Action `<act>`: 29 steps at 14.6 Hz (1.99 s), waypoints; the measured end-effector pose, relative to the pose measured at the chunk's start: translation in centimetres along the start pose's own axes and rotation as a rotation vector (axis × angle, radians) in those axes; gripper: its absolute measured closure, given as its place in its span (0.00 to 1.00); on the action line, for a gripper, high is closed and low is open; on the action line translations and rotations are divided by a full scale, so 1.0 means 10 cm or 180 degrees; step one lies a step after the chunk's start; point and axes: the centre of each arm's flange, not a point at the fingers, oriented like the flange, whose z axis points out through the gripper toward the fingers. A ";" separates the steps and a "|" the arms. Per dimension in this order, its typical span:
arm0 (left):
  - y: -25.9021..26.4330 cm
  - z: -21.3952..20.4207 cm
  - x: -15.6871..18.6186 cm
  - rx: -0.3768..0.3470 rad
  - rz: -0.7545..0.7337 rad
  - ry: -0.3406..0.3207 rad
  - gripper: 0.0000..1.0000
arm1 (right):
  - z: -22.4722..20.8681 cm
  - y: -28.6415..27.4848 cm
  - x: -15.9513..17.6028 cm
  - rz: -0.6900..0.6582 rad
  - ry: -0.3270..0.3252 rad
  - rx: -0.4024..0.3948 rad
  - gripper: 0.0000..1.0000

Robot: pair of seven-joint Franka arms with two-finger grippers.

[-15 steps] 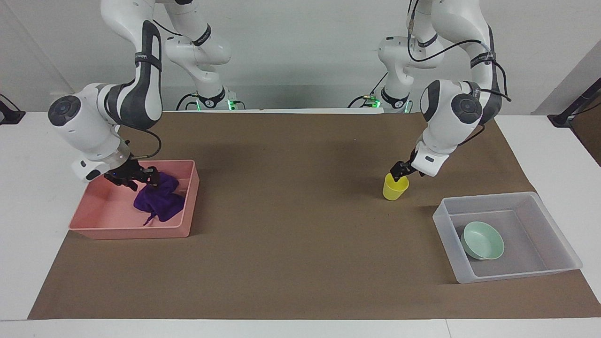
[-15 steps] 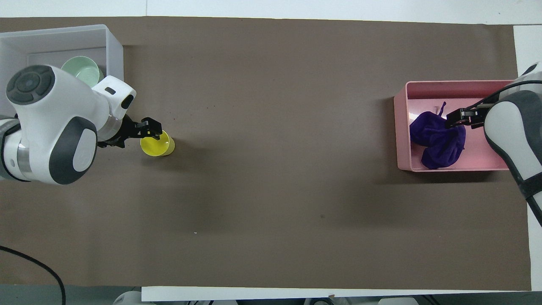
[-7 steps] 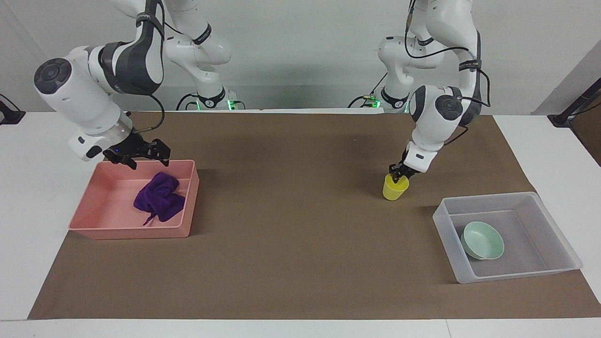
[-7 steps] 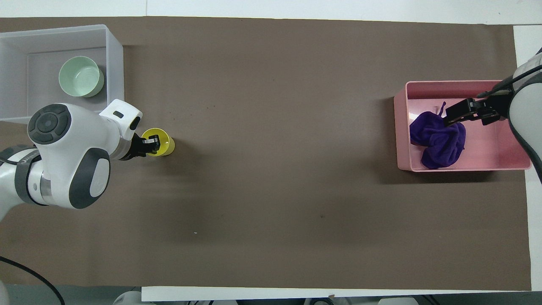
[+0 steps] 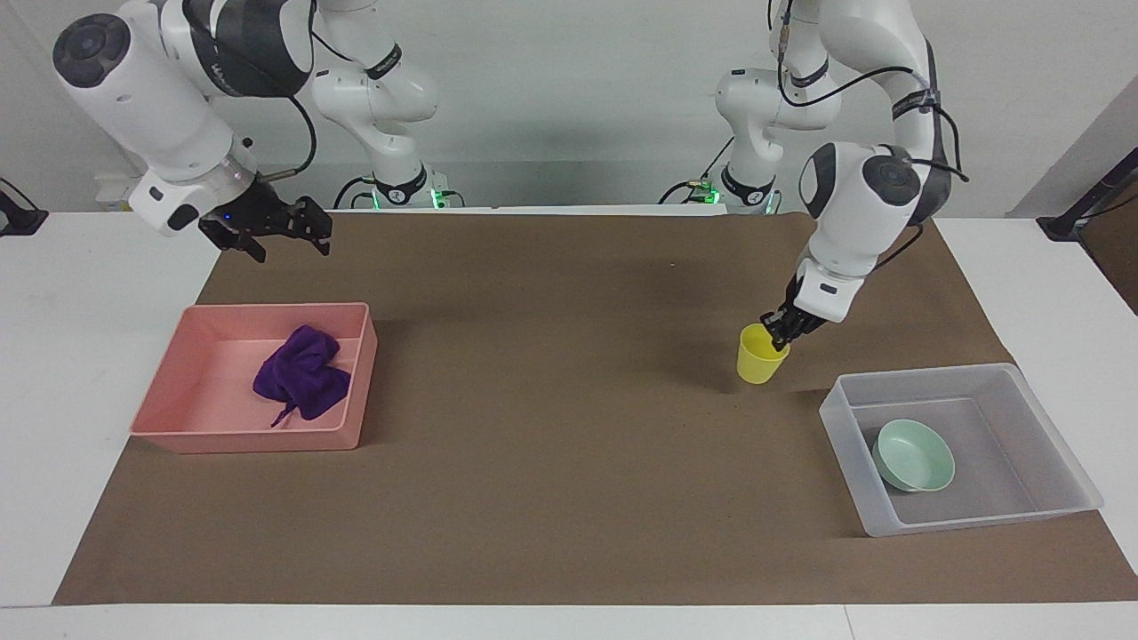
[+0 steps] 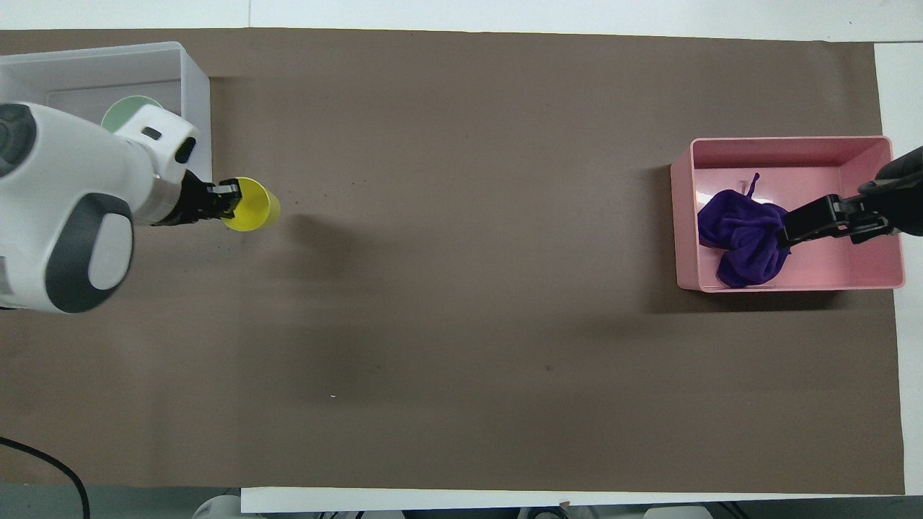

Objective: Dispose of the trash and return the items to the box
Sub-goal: 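Lift the yellow cup with the left gripper and lower it into the green bowl, then open the left gripper and withdraw it from the yellow cup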

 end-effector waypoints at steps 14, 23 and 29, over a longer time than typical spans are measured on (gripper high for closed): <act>-1.52 0.90 1.59 0.0149 -0.0177 0.0099 0.92 | -0.16 -0.23 -0.14 -0.0154 0.0092 -0.0227 0.01; -1.02 -0.84 0.91 0.0188 0.0180 -0.0111 0.00 | -0.09 -0.21 -0.11 -0.0146 0.0084 -0.0260 0.00; -0.67 -1.48 0.19 0.0152 0.0696 -0.0063 0.00 | -0.09 -0.21 -0.11 -0.0146 0.0080 -0.0260 0.00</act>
